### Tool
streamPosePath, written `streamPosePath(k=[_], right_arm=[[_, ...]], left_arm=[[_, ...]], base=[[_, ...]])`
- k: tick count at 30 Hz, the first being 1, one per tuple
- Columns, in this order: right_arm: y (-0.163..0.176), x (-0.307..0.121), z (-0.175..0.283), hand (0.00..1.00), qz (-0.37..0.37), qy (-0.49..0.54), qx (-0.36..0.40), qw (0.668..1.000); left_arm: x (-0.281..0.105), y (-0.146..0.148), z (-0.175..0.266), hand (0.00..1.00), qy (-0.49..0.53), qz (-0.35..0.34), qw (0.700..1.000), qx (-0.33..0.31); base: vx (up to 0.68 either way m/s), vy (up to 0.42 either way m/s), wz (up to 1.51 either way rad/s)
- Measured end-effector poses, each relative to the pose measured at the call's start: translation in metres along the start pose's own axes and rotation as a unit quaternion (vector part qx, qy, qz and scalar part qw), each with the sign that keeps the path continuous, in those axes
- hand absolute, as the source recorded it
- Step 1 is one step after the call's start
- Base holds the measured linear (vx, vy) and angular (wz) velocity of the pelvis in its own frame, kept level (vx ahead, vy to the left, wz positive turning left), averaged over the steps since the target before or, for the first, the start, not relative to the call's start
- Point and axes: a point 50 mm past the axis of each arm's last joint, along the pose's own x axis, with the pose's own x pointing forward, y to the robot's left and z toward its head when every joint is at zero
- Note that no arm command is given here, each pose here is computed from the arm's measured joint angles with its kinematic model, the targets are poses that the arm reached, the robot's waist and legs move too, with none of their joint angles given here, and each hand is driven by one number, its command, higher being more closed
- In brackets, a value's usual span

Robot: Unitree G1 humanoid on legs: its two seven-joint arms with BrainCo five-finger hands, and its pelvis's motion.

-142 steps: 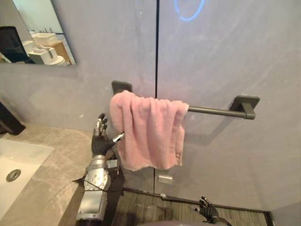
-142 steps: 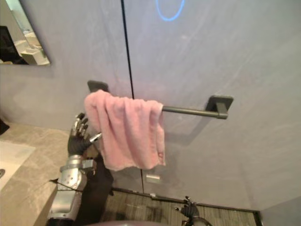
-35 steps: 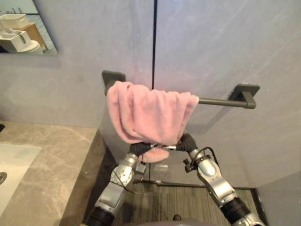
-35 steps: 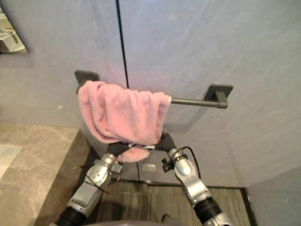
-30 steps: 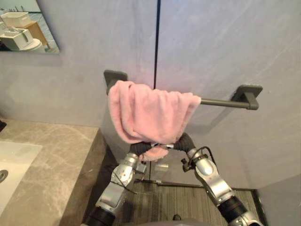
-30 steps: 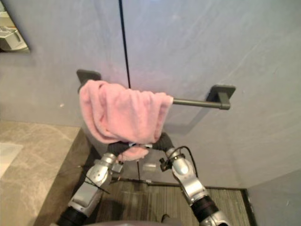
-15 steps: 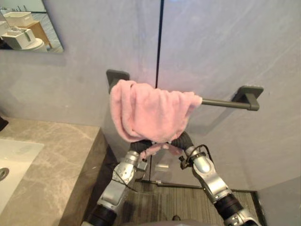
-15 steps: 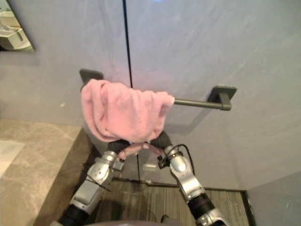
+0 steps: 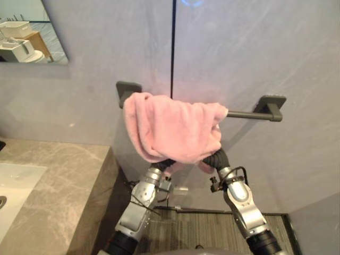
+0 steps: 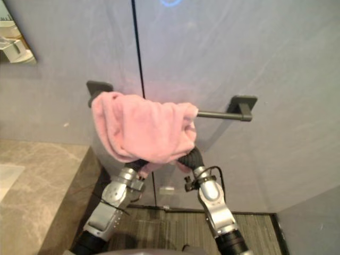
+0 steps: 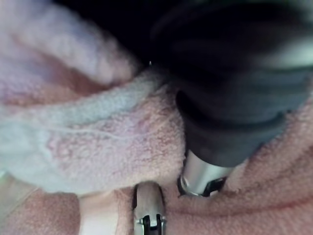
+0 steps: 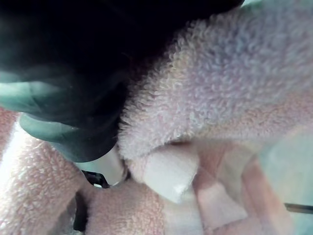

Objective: Organize washtable

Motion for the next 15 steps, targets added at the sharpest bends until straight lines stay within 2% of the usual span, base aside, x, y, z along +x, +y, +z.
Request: streamPosePath(k=[15], right_arm=[[-0.007,-0.013,0.005,1.0,-0.026,-0.011,-0.013,1.0]], left_arm=[[0.001,-0.005,0.002,1.0,-0.007,-0.016,1.0,-0.009]], base=[[-0.01,-0.002,-0.01]])
